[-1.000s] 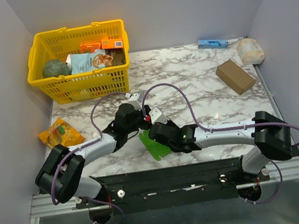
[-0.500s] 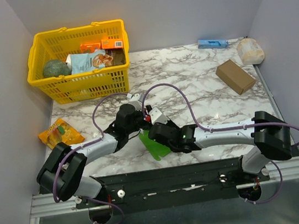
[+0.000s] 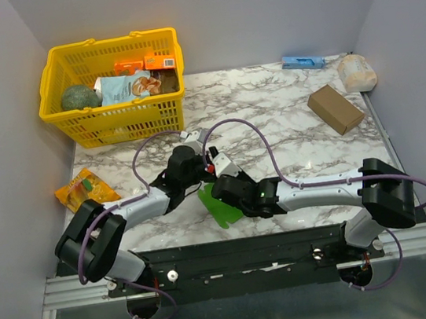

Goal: Fold the paper box

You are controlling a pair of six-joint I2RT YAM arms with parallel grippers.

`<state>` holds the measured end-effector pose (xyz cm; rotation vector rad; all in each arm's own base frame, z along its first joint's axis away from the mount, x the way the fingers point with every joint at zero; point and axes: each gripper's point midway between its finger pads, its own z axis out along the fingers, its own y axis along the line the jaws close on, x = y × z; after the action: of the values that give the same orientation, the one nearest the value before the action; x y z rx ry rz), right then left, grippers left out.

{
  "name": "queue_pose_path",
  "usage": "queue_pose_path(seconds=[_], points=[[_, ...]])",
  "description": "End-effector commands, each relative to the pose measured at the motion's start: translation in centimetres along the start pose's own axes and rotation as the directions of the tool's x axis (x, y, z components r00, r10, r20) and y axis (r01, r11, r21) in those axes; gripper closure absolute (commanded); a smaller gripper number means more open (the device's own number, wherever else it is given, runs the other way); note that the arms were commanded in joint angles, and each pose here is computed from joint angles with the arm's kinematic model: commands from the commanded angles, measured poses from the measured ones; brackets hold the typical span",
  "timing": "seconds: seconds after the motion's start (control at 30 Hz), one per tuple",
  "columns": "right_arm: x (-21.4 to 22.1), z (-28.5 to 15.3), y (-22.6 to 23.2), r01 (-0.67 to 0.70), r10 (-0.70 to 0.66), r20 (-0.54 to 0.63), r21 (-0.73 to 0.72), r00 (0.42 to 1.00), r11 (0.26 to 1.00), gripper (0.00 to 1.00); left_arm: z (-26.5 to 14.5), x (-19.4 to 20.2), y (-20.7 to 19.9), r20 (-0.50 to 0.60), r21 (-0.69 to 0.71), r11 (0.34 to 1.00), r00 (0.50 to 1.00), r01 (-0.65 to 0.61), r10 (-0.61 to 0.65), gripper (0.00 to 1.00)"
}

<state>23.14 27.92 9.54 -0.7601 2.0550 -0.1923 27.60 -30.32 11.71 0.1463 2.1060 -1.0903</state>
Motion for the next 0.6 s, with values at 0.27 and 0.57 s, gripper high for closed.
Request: queue_pose_path(seconds=[0.27, 0.57], points=[[2.1, 0.4, 2.2, 0.008, -0.012, -0.051, -0.076, 0.999, 0.997, 0.99, 1.9, -1.2, 0.1, 0.022, -0.012, 0.999, 0.999, -0.038, 0.038, 0.48], [1.9, 0.2, 2.1, -0.022, 0.018, -0.048, -0.078, 0.999, 0.997, 0.97, 0.8, 1.5, 1.7, -0.005, -0.017, 0.999, 0.999, -0.035, 0.035, 0.58]])
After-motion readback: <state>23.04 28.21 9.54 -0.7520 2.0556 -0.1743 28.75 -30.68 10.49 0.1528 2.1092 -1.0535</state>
